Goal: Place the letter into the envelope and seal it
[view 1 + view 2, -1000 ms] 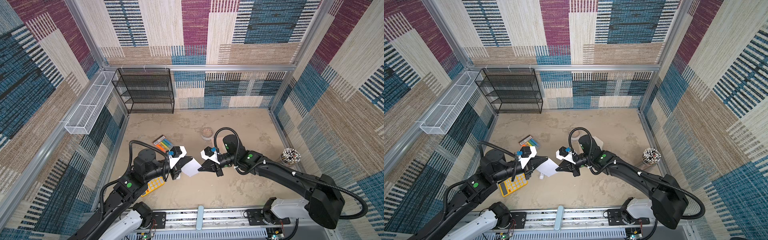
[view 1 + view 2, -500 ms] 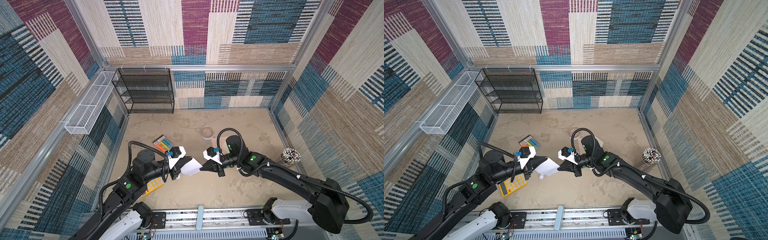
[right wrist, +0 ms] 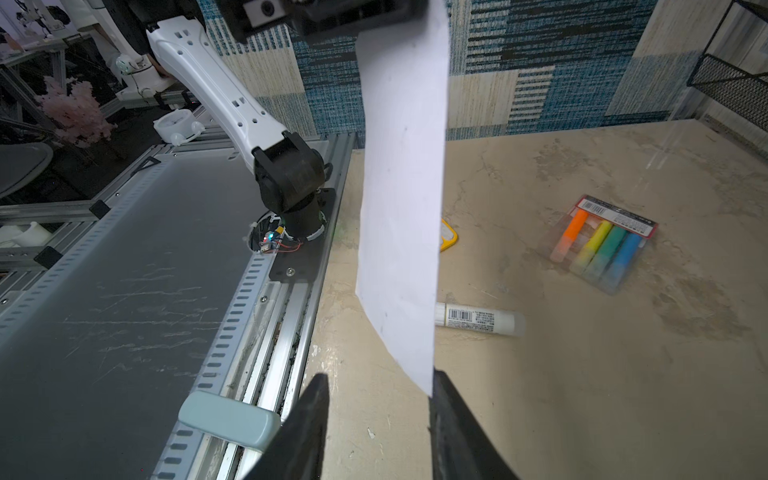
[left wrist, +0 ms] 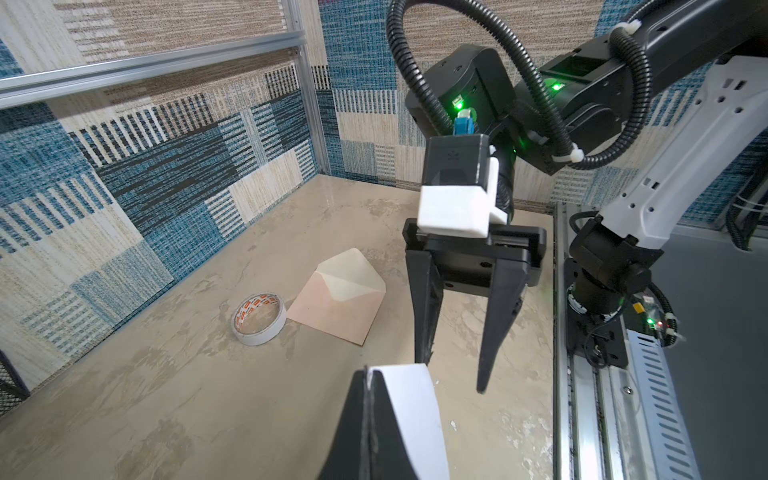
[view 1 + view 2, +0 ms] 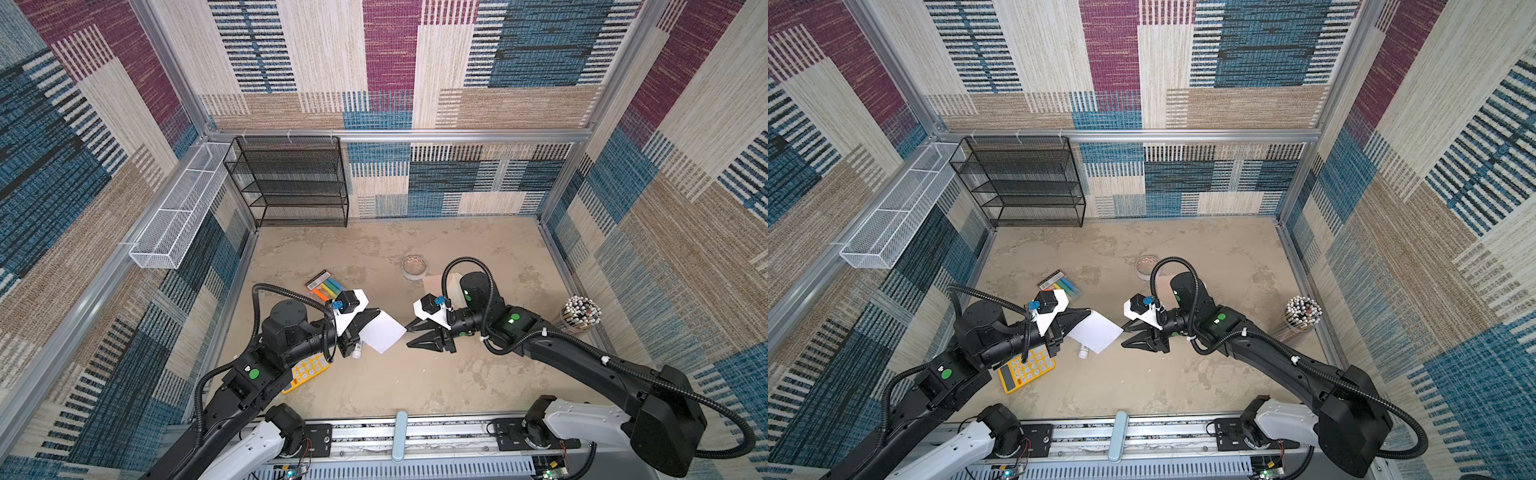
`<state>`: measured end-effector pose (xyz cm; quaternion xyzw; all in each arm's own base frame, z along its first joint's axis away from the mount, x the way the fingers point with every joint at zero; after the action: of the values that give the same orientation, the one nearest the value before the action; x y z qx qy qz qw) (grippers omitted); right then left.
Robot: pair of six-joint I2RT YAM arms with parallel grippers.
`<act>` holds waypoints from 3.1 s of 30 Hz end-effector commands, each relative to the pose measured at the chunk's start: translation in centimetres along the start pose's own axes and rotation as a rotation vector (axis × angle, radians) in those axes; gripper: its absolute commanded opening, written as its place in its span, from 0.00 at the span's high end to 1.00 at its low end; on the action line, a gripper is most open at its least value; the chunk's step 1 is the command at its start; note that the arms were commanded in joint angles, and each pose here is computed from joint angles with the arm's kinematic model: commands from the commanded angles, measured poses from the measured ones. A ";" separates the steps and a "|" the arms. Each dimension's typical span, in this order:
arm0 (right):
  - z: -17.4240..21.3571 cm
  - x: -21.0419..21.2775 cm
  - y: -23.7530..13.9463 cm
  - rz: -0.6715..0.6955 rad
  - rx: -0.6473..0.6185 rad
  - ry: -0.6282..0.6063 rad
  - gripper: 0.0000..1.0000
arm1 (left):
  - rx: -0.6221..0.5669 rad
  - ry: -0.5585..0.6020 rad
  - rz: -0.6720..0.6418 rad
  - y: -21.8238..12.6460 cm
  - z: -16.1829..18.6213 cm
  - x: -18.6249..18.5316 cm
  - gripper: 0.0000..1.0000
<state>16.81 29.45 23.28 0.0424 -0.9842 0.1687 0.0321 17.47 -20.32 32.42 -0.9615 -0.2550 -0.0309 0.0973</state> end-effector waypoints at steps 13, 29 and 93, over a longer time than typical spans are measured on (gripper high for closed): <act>-0.3 -1.2 -0.1 0.046 -0.011 -0.015 0.53 | -0.034 0.002 0.004 0.0 -1.4 0.1 1.00; -2.0 -7.1 -2.9 0.497 -0.147 -0.014 0.46 | 0.011 -0.235 -0.389 -0.5 0.5 6.0 1.00; -1.2 -5.7 -7.8 0.723 -0.336 0.151 0.44 | -0.263 -1.304 -1.370 7.2 23.3 16.7 0.58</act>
<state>23.32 22.69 25.49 -0.3313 -0.9416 0.0256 0.0544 36.14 -13.98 10.79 -0.4441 -0.7567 0.4286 -0.2158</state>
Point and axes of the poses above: each gripper's point midway between its finger pads, its own y axis out along the fingers, its own x axis along the line the jaws close on, z = x × y, the point moved 2 cm from there along -y, back along the fingers, and after that the axes turned 1 degree about -y, right-handed, at the moved point
